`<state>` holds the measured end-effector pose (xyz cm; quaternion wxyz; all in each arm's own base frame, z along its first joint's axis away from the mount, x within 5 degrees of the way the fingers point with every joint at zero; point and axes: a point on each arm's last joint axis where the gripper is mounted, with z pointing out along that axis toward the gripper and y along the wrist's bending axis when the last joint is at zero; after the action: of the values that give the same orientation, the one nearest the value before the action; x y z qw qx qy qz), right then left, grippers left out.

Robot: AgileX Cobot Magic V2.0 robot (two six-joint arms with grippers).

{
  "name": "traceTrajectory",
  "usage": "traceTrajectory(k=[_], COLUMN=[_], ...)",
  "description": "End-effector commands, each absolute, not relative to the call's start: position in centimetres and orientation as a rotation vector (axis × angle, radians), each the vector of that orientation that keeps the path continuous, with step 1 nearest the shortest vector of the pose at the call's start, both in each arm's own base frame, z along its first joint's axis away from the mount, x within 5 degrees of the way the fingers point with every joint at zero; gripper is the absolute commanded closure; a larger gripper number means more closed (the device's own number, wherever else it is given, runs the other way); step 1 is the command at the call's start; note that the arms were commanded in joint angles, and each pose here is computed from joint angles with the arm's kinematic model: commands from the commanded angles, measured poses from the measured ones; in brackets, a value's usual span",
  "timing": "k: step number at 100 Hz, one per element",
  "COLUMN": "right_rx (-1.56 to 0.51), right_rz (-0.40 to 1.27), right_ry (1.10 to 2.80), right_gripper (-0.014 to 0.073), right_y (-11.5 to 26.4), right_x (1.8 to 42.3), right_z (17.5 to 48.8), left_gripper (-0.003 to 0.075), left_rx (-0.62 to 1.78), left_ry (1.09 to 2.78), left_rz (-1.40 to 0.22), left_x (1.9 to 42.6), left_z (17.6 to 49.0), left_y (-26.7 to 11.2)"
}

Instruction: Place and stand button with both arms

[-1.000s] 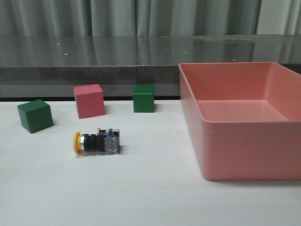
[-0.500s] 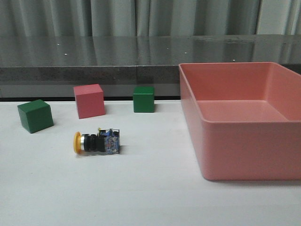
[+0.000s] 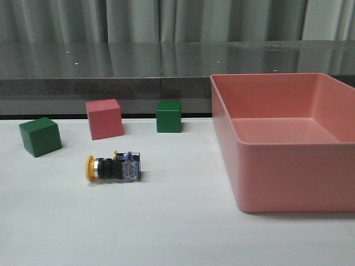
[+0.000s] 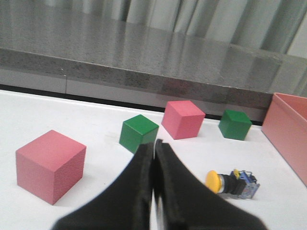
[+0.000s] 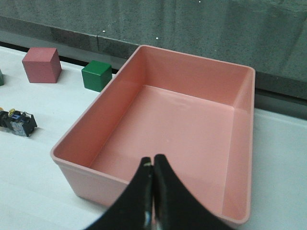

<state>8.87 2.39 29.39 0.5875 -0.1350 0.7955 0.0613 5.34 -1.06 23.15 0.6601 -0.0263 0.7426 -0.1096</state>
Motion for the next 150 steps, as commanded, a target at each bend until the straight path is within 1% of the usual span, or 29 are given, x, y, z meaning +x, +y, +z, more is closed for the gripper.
traceTrajectory(k=[1, 4, 10, 18, 19, 30, 43, 56, 62, 65, 68, 69, 73, 75, 76, 80, 82, 83, 85, 89, 94, 101, 106, 112, 118, 125, 138, 147, 150], right_rx=[-0.269, -0.269, -0.269, -0.269, -0.269, -0.27, -0.272, -0.273, -0.274, -0.274, -0.275, -0.275, -0.275, -0.275, -0.275, -0.275, -0.275, -0.275, -0.275, -0.275, -0.275, -0.275, -0.275, -0.275, -0.276, -0.276, -0.277, -0.277, -0.277], right_rz=[0.142, 0.142, 0.142, 0.142, 0.142, 0.143, 0.146, 0.147, 0.147, 0.147, 0.148, 0.148, 0.148, 0.148, 0.148, 0.148, 0.148, 0.148, 0.148, 0.148, 0.148, 0.148, 0.148, 0.148, 0.149, 0.149, 0.149, 0.15, 0.15], right_ry=[1.782, 1.782, 1.782, 1.782, 1.782, 1.784, 1.789, 1.792, 1.793, 1.794, 1.795, 1.795, 1.795, 1.795, 1.795, 1.795, 1.795, 1.795, 1.795, 1.795, 1.795, 1.795, 1.795, 1.795, 1.798, 1.798, 1.799, 1.802, 1.802], right_gripper=[0.0671, 0.0671, 0.0671, 0.0671, 0.0671, 0.0671, 0.0671, 0.0671, 0.0671, 0.0671, 0.0671, 0.0671, 0.0671, 0.0671, 0.0671, 0.0671, 0.0671, 0.0671, 0.0671, 0.0671, 0.0671, 0.0671, 0.0671, 0.0671, 0.0671, 0.0671, 0.0671, 0.0671, 0.0671], right_y=[2.2, 2.2, 2.2, 2.2, 2.2, 2.2, 2.3, 2.3, 2.3, 2.3, 2.3, 2.3, 2.3, 2.3, 2.3, 2.3, 2.3, 2.3, 2.3, 2.3, 2.3, 2.3, 2.3, 2.3, 2.3, 2.3, 2.3, 2.3, 2.3], right_x=[9.0, 9.0, 9.0, 9.0, 9.0, 9.0, 9.0, 9.0, 9.0, 9.0, 9.0, 9.0, 9.0, 9.0, 9.0, 9.0, 9.0, 9.0, 9.0, 9.0, 9.0, 9.0, 9.0, 9.0, 9.0, 9.0, 9.0, 9.0, 9.0], right_z=[30.7, 30.7, 30.7, 30.7, 30.7, 30.7, 30.7, 30.6, 30.6, 30.6, 30.6, 30.6, 30.6, 30.6, 30.6, 30.6, 30.6, 30.6, 30.6, 30.6, 30.6, 30.6, 30.6, 30.6, 30.6, 30.6, 30.6, 30.5, 30.5], left_gripper=[0.074, 0.074, 0.074, 0.074, 0.074, 0.074, 0.0739, 0.0733, 0.0701, 0.0662, 0.0608, 0.0608, 0.0509, 0.0457, 0.0457, 0.0327, 0.0274, 0.0274, 0.0213, 0.0144, 0.0104, 0.01, 0.01, 0.01, 0.01, 0.01, 0.01, 0.01, 0.01], left_rx=[-0.049, -0.035, 0.018, 0.084, 0.098, 0.22, 0.351, 0.47, 0.536, 0.574, 0.609, 0.614, 0.66, 0.673, 0.677, 0.694, 0.689, 0.688, 0.67, 0.649, 0.627, 0.595, 0.567, 0.641, 0.762, 0.855, 1.024, 1.24, 1.271], left_ry=[1.677, 1.719, 1.772, 1.873, 1.877, 1.986, 2.099, 2.221, 2.273, 2.294, 2.305, 2.307, 2.314, 2.31, 2.311, 2.296, 2.287, 2.287, 2.279, 2.272, 2.261, 2.253, 2.258, 2.22, 2.121, 1.997, 1.812, 1.684, 1.659], left_rz=[-0.265, -0.264, -0.246, -0.229, -0.224, -0.186, -0.168, -0.226, -0.279, -0.309, -0.33, -0.334, -0.363, -0.372, -0.374, -0.387, -0.393, -0.399, -0.404, -0.408, -0.389, -0.382, -0.442, -0.445, -0.479, -0.577, -0.825, -0.921, -0.911], left_x=[5.9, 6.3, 7.3, 9.4, 9.8, 13.2, 16.8, 20.1, 21.4, 22.0, 22.5, 22.6, 23.2, 23.5, 23.5, 24.1, 24.3, 24.4, 24.7, 25.1, 25.6, 26.3, 26.4, 26.8, 27.3, 27.9, 29.2, 30.0, 30.5], left_z=[27.6, 28.1, 30.3, 32.5, 33.2, 35.3, 36.1, 35.7, 35.3, 35.1, 35.0, 34.9, 34.8, 34.8, 34.7, 34.6, 34.5, 34.5, 34.4, 34.3, 34.1, 33.8, 33.7, 33.5, 33.4, 33.4, 32.9, 31.8, 31.5], left_y=[-1.2, -1.3, -1.6, -1.8, -1.9, -2.2, -2.6, -3.2, -3.7, -3.9, -4.1, -4.1, -4.4, -4.5, -4.5, -4.6, -4.7, -4.7, -4.7, -4.8, -4.7, -4.6, -4.9, -5.1, -5.8, -6.6, -7.7, -8.1, -8.1])
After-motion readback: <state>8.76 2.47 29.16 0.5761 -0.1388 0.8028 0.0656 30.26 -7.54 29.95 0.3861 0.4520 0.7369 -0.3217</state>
